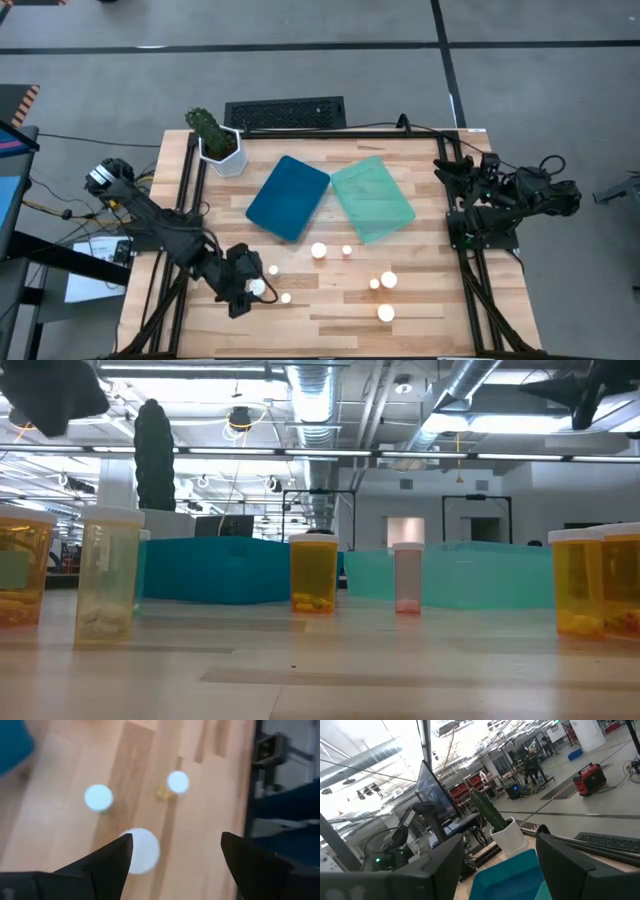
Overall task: Pick and place medicine bottles into bin by pill shape (circle, oval)
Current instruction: Put the orange pill bottle into the blue bin
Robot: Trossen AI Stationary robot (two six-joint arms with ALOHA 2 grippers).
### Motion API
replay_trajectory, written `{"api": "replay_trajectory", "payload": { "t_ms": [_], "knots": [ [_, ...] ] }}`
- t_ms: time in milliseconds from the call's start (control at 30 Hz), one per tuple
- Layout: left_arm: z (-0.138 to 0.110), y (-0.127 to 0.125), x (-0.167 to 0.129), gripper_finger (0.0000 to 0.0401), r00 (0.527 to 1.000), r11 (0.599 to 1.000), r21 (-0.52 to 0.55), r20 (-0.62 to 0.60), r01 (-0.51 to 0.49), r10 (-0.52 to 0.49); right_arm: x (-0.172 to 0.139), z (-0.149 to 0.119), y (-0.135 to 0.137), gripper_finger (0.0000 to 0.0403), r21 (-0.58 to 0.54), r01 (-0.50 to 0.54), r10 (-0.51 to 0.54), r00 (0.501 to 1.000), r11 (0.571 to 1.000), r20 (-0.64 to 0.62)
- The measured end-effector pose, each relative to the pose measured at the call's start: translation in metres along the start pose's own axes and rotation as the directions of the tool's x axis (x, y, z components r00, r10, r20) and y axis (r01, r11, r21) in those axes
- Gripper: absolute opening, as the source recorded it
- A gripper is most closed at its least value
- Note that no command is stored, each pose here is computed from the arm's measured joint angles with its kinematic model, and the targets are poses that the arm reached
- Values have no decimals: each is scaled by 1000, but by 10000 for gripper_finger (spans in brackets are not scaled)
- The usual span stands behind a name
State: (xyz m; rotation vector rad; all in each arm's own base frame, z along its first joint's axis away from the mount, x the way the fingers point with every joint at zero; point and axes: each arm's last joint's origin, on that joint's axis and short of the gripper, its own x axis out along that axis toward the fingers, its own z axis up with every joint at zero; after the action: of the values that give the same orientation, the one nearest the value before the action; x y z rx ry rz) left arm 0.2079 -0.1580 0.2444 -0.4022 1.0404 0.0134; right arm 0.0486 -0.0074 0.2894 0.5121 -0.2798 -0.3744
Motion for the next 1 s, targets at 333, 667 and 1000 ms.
{"api": "replay_trajectory", "payload": {
  "t_ms": [333, 667, 1000],
  "knots": [
    [-11, -4, 30, 297, 992, 991, 58, -15, -123, 124, 0, 0, 0, 260, 13, 1, -1, 1000, 1000, -2],
    [-20, -1, 55, 297, 973, 976, 68, -96, -206, 212, 0, -1, 0, 260, 11, 2, -2, 1000, 1000, -5],
    [-21, -1, 57, 291, 971, 973, 122, -115, -198, 212, 0, -2, -1, 260, 5, 7, -7, 1000, 1000, -16]
  ]
}}
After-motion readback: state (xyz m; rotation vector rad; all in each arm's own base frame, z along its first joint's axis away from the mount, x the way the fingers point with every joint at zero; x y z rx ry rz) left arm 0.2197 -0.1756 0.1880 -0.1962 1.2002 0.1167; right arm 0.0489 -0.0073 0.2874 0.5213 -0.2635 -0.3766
